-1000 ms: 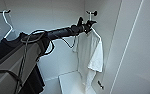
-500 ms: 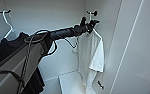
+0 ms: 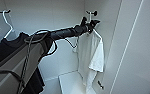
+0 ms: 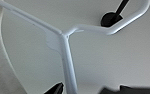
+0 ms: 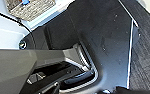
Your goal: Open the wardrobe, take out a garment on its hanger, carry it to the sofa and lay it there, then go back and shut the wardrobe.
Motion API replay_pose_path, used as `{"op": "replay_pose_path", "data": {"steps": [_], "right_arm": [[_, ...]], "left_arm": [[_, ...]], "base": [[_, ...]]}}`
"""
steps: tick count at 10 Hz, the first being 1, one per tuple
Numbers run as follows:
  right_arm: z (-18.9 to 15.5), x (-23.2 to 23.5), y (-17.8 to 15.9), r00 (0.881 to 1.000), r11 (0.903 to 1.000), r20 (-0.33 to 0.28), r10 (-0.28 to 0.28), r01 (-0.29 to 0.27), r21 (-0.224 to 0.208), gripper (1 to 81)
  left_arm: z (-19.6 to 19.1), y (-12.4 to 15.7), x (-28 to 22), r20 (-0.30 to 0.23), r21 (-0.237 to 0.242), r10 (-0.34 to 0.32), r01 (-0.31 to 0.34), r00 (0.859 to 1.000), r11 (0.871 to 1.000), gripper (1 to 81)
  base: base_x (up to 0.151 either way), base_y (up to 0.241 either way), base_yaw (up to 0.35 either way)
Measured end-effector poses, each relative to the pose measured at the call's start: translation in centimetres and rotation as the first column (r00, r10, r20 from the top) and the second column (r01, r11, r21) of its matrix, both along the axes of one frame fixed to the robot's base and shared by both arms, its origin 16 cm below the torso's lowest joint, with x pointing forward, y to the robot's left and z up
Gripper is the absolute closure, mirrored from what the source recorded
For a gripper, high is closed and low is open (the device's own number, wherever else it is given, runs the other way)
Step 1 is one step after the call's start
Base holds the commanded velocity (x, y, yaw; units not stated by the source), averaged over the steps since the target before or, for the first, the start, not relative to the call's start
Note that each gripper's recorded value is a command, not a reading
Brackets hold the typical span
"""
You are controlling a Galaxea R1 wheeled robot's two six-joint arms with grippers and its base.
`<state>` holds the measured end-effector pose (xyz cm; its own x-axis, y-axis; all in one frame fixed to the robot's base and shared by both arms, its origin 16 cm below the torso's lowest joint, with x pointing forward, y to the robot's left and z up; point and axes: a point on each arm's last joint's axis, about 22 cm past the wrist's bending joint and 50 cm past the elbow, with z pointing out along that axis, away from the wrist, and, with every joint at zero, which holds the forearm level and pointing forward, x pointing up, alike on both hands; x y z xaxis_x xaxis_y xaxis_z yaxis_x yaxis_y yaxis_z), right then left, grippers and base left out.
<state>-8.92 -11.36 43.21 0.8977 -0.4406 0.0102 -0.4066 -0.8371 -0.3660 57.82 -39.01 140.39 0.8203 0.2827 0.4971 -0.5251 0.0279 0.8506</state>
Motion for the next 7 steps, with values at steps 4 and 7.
{"op": "replay_pose_path", "data": {"steps": [4, 7], "right_arm": [[0.0, 0.0, 0.1, 1.0, 1.0, 0.0, 0.0, 0.0, 0.0, 1.0], [0.0, -0.1, 0.2, 1.0, 1.0, -0.002, -0.001, 0.001, 0.001, 1.0]], "left_arm": [[-1.0, 0.5, 0.7, -0.03, 0.007, 0.0, 0.001, 1.0, 1.0, 81.1], [-1.6, 0.5, 1.0, -0.035, 0.007, 0.006, -0.005, 0.999, 1.0, 81.1]], "base": [[0.0, 0.0, 0.0], [0.0, 0.0, 0.0]]}}
